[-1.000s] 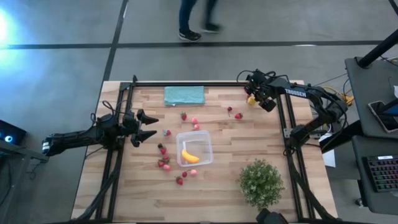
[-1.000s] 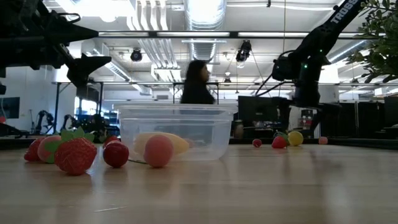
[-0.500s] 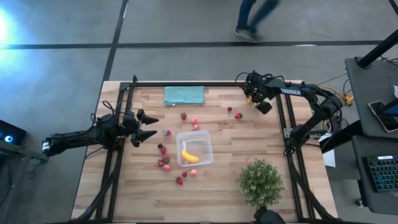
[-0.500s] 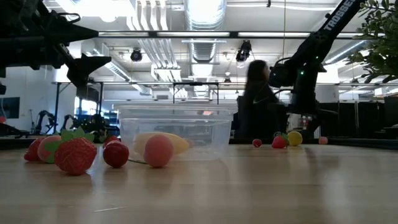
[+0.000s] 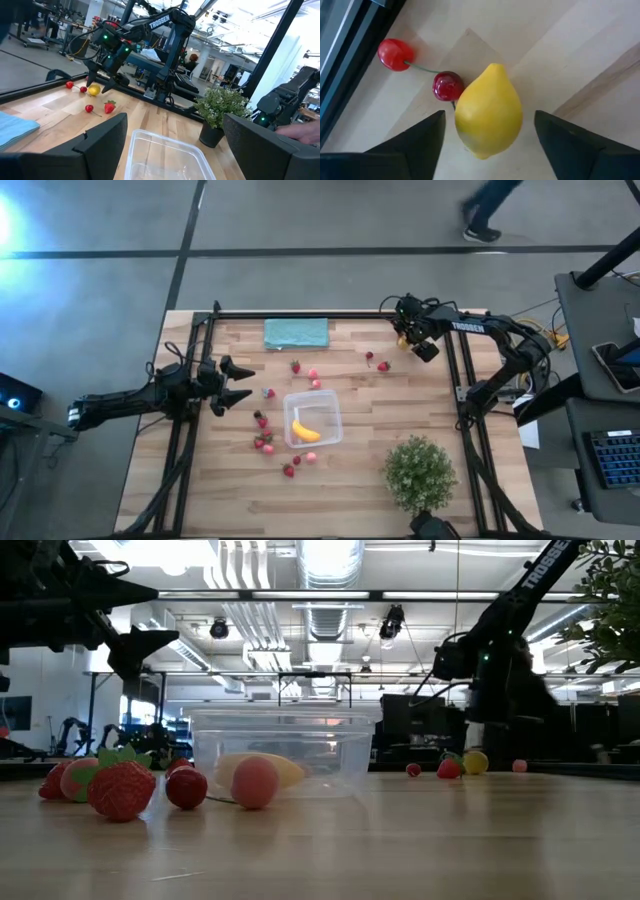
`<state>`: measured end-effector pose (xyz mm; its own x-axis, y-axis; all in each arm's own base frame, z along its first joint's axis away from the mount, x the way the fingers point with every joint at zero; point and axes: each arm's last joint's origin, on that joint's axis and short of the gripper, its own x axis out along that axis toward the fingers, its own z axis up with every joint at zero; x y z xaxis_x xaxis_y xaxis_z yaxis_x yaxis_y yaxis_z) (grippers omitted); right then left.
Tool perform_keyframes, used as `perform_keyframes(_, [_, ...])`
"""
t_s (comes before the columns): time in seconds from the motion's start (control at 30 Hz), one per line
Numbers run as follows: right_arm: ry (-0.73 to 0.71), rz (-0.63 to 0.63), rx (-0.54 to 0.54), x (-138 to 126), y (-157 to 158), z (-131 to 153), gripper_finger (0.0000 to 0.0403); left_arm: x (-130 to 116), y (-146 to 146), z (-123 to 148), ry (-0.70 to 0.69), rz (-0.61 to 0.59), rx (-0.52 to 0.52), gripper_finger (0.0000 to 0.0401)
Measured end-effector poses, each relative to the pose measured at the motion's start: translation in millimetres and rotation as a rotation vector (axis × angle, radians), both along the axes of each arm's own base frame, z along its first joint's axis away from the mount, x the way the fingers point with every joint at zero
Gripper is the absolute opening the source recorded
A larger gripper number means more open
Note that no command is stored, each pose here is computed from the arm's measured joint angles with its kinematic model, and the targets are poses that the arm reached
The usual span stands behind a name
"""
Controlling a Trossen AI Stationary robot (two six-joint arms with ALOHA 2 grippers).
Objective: Pick and placing Produce into tupperware
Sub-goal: Put the yellow lemon into the transparent bin
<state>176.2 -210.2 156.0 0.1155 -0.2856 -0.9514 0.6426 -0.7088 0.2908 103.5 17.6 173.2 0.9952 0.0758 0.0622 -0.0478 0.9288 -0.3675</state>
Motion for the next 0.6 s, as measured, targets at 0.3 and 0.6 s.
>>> perform_keyframes(0.3, [0.006, 0.017, -0.001, 0.1, -0.2, -0.5, 0.0213, 0.0, 0.0, 0.0, 0.000, 0.000, 0.000, 0.0314])
perform_keyframes(0.6, [0.005, 0.018, -0.002, 0.3, -0.1, -0.4, 0.0200, 0.0, 0.0, 0.0, 0.000, 0.000, 0.000, 0.0314])
